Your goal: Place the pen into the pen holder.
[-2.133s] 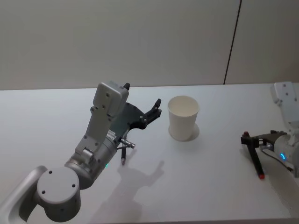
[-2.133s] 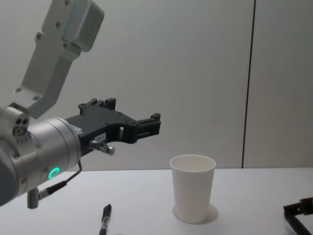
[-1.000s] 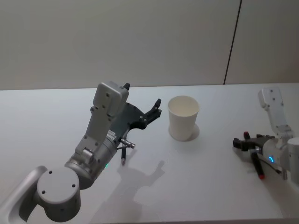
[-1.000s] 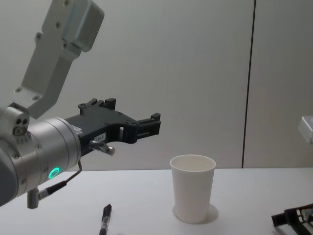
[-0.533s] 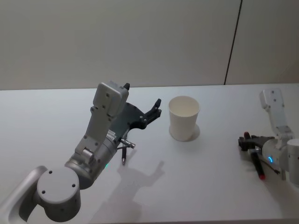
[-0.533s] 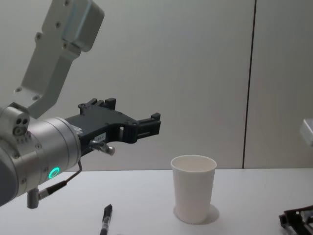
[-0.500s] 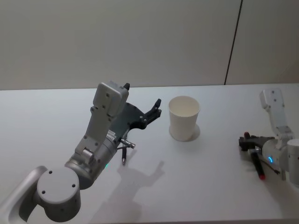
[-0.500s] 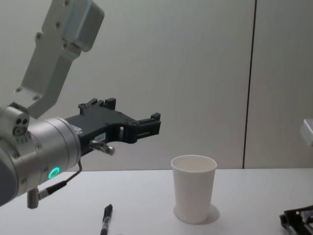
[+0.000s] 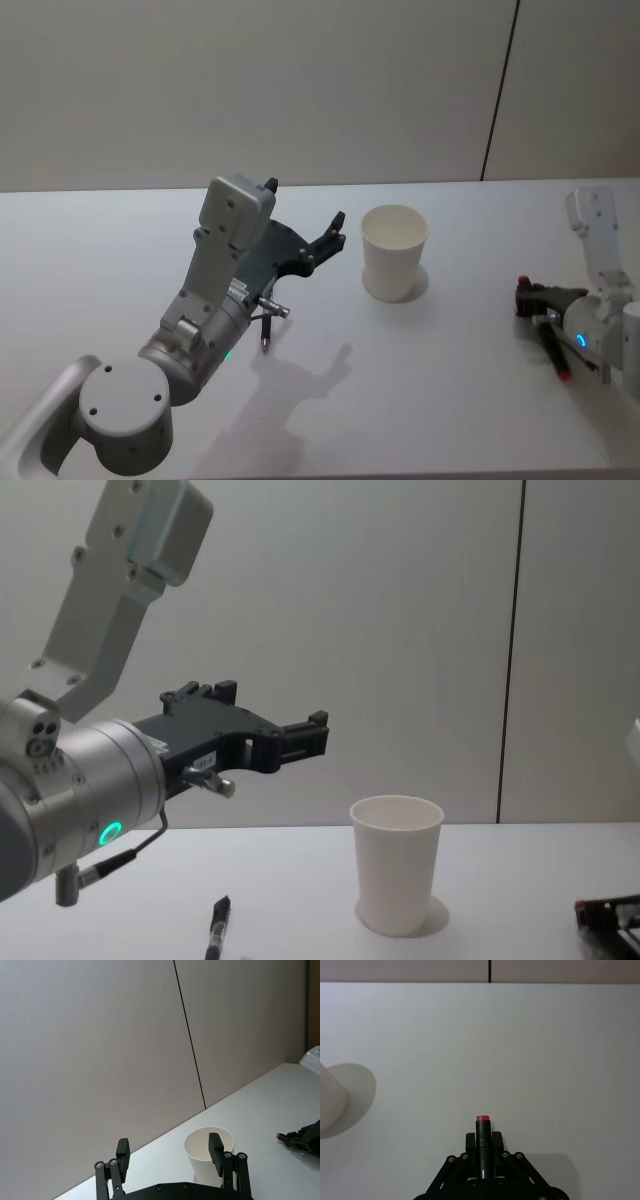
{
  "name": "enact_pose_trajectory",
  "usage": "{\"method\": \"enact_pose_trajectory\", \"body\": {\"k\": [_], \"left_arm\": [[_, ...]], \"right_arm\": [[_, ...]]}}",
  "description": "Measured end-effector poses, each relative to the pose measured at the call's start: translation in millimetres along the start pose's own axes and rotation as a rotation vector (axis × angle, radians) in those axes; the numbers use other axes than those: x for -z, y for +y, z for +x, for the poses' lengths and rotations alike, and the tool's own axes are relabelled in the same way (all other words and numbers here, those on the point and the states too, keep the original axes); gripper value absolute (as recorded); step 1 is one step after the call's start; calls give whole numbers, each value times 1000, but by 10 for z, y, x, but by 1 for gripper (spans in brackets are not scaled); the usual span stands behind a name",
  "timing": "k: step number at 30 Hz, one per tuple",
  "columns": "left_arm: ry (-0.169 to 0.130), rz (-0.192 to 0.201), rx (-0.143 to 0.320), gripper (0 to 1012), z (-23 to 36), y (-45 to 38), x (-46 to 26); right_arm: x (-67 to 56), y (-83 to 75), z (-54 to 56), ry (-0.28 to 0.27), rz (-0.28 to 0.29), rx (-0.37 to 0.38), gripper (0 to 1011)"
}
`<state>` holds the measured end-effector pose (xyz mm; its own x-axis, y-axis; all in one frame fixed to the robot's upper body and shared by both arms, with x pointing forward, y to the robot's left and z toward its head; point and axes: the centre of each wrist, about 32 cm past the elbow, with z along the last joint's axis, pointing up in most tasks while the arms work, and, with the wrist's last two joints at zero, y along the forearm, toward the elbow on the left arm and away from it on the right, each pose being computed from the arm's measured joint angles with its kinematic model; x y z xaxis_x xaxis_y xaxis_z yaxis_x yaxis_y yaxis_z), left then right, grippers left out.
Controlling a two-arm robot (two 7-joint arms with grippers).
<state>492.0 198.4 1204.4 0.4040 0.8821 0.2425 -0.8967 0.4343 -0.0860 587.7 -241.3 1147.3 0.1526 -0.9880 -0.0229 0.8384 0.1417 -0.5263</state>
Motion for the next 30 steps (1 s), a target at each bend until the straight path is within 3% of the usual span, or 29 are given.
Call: {"method": "enact_pose_trajectory", "body": {"k": [13,30], "left_arm": [[0,0,0,999,0,0,0],[0,0,0,1000,0,0,0]], "right_arm": [[-33,-94,10,-8,146,-22,178],[-83,-213,-82,-79,403,-54,178]]}}
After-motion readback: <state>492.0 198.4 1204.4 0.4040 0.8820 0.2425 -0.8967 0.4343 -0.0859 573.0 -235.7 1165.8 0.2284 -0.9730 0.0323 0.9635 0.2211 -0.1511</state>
